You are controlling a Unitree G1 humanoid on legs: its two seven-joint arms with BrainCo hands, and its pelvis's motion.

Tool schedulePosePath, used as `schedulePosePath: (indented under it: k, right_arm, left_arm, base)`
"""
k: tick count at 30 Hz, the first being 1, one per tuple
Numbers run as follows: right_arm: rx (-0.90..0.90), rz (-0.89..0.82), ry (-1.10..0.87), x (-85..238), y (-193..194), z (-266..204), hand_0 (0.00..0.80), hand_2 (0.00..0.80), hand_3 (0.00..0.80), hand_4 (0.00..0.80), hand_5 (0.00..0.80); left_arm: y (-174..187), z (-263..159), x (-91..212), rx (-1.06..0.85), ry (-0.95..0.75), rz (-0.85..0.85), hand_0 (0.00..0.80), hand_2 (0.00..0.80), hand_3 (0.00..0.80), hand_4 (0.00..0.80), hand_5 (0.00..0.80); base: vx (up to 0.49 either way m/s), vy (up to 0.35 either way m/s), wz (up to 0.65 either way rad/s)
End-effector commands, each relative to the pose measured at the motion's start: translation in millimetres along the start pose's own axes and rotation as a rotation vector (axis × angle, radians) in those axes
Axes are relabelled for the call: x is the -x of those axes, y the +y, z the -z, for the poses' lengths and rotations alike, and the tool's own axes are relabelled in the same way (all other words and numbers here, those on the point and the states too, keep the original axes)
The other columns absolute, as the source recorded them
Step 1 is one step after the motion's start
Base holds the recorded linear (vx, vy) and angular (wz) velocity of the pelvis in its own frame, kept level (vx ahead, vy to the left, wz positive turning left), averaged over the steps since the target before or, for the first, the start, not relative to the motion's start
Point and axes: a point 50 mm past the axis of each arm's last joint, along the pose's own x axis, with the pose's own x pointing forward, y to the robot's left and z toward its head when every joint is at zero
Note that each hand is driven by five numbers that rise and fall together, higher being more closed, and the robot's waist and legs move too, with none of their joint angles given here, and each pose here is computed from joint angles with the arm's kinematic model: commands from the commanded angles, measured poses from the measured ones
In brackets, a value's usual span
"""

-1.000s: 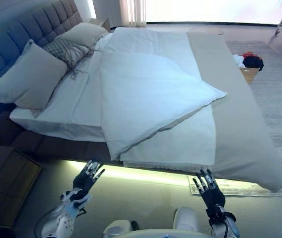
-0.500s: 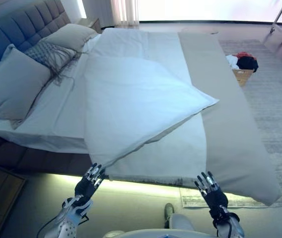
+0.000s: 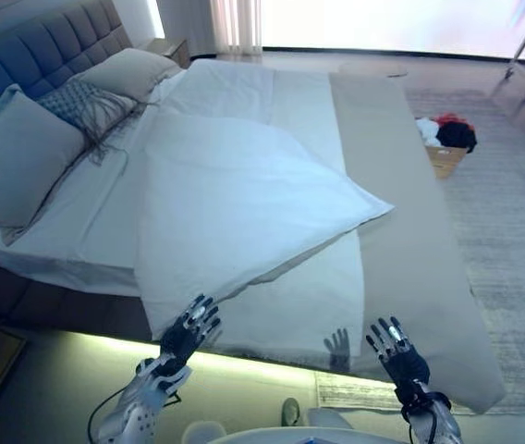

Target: Make the bed neatly

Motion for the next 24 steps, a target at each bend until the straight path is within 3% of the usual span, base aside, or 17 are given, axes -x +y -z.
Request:
schedulePosePath:
  k: [1,9,24]
  right_arm:
    - [-0.019,-0.056,-0.131,-2,10,-25,0.000,0.000,0.000,0.000,0.000]
    - [-0.032,-0.048,-0.129,0,8,-16,0.000,0.000,0.000,0.000,0.000]
    - [-0.112,-0.032,-0.167,0,18,-5,0.000,0.000,0.000,0.000,0.000]
  left_arm:
    - [-5,-19,-3,-0.031,-0.088,0.040,0.000,0.000,0.000,0.000,0.000]
    - [5,-9,5,-0.022,-0.045,0.018,0.000,0.000,0.000,0.000,0.000]
    - [4,-19,8,-0.101,-0.040,0.012,0.000,0.000,0.000,0.000,0.000]
  base:
    - [0.262,0.024,-0.27]
    - [0.308,0.054,-0.50]
    - [0.261,0.168,-0.04]
